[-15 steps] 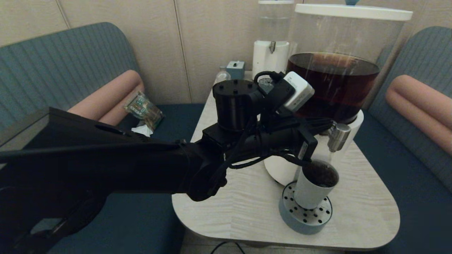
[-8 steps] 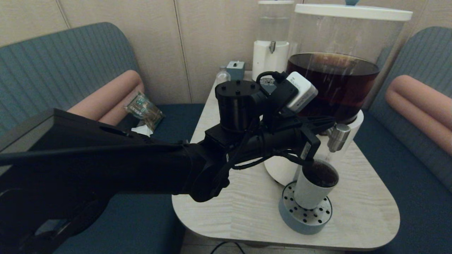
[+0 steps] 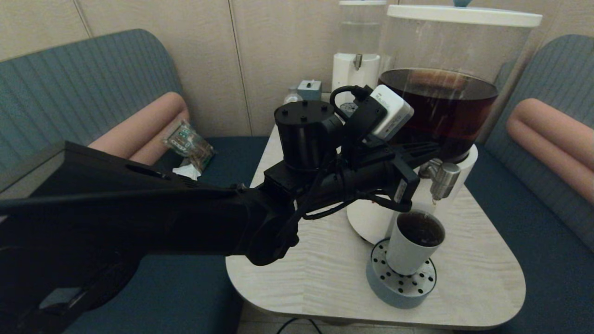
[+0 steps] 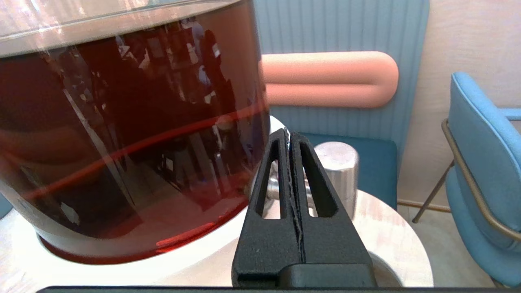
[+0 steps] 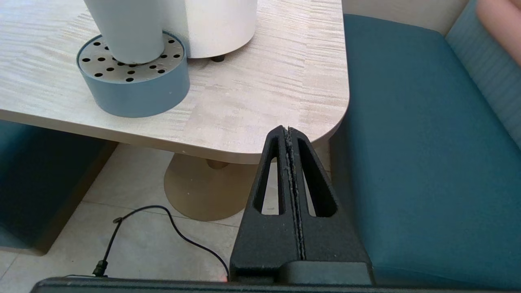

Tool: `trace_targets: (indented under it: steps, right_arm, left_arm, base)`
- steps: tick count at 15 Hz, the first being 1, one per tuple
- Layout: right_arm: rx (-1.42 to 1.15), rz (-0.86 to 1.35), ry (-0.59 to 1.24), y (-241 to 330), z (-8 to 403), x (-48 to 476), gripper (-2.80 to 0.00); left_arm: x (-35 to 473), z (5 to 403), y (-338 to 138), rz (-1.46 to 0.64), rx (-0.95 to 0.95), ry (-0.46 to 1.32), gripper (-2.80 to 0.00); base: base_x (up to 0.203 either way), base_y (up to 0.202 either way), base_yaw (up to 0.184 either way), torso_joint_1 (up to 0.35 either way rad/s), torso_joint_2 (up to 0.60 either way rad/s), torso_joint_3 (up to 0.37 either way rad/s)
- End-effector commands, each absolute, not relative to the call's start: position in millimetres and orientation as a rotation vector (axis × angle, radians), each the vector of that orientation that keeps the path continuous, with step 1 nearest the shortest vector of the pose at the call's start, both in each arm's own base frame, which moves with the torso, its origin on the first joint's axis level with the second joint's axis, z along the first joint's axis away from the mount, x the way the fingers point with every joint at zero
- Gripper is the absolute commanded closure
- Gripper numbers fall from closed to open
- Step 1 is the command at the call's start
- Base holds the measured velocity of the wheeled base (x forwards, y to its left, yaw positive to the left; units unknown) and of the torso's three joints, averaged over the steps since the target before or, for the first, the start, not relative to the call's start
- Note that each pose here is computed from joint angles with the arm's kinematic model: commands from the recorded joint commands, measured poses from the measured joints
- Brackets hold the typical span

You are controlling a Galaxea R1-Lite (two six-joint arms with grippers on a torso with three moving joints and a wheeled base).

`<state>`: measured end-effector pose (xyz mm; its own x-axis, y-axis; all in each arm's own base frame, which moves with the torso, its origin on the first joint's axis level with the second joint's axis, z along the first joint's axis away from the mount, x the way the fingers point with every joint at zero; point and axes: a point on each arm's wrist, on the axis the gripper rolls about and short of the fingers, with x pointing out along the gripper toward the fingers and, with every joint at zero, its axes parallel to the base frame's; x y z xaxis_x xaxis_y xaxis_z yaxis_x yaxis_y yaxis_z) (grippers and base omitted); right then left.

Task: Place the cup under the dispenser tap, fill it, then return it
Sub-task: Turn off the faucet

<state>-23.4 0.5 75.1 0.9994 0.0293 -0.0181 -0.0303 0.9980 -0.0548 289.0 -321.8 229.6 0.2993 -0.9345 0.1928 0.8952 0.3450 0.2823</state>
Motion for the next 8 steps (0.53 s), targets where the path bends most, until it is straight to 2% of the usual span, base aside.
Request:
trace_targets:
  steps: [1,8]
  right_arm:
    - [-0.057,0.031,0.018,0,75,-23,0.0]
    - [-0.057,0.031,0.016,0,75,-24,0.0]
  left_arm:
    - [287,234,-318,-1.218,0.127,-0.363,0.0]
    - [278,225,-307,-1.23,0.137,-0.295,0.0]
  base:
    - [0.0,0.0,0.0,0.0,0.0,0.0]
    - [0.0,0.0,0.0,0.0,0.0,0.0]
